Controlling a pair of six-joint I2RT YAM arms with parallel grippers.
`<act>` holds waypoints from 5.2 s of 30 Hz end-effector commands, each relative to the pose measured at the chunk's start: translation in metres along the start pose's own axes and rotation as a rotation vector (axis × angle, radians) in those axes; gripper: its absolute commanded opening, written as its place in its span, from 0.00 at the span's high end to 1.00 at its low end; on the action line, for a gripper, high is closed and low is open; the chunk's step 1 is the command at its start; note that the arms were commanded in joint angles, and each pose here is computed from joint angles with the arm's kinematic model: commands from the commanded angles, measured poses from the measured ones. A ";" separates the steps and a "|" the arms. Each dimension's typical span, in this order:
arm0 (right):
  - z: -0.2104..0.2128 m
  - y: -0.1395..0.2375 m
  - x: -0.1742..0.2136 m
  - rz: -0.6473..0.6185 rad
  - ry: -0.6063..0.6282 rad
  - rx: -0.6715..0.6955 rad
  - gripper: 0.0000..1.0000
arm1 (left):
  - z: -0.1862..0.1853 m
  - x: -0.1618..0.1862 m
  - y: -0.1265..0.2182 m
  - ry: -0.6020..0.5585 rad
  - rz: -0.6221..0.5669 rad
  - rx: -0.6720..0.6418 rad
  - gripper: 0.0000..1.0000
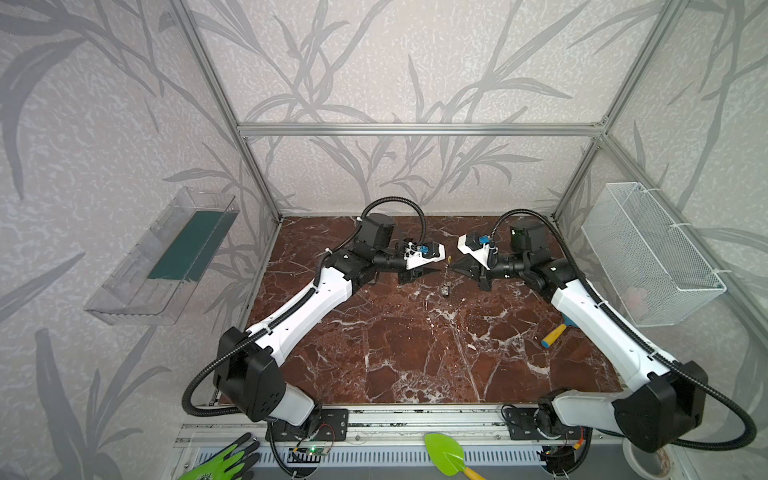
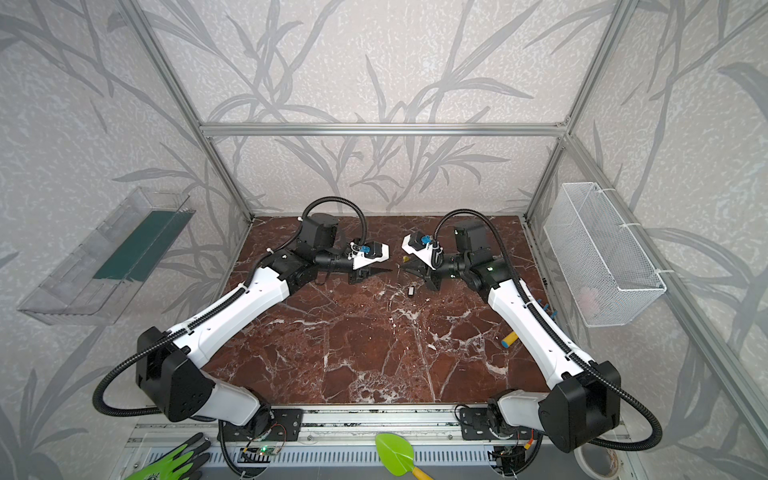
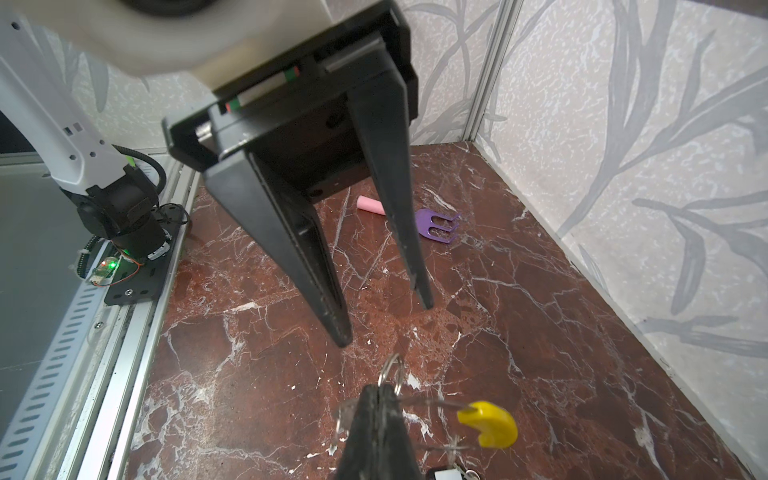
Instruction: Put the keys on the keyring
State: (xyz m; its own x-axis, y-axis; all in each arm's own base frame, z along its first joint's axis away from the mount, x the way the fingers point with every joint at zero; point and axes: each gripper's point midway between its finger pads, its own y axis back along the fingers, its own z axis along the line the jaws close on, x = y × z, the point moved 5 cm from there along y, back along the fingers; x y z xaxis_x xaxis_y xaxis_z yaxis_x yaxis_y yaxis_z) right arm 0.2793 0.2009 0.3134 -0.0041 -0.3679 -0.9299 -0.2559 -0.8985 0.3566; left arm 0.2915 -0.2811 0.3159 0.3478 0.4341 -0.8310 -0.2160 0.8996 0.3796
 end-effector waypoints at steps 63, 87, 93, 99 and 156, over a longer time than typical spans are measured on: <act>0.002 0.003 -0.013 -0.122 0.083 0.070 1.00 | -0.008 -0.015 -0.007 -0.047 -0.150 0.006 1.00; -0.002 0.012 -0.005 -0.198 0.086 0.078 0.77 | -0.002 -0.022 -0.006 -0.072 -0.196 -0.029 1.00; 0.001 0.009 -0.001 -0.187 0.073 0.039 0.77 | 0.001 -0.025 -0.007 -0.072 -0.218 -0.039 1.00; -0.004 0.009 0.001 -0.175 0.068 0.077 0.77 | 0.005 -0.030 -0.006 -0.028 -0.274 -0.051 1.00; -0.048 -0.122 0.246 0.790 -1.033 0.759 0.77 | 0.004 0.039 0.051 0.119 -0.177 -0.284 1.00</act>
State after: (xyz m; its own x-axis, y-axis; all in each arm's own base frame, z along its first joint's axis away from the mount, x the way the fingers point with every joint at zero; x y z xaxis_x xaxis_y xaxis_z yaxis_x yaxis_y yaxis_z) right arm 0.3694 0.2172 0.0647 -0.9234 -0.0258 -0.3830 -0.3726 -0.1795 0.9104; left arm 0.3018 -0.2205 0.2962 0.2583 0.2616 -0.9300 -0.4182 0.8981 0.1365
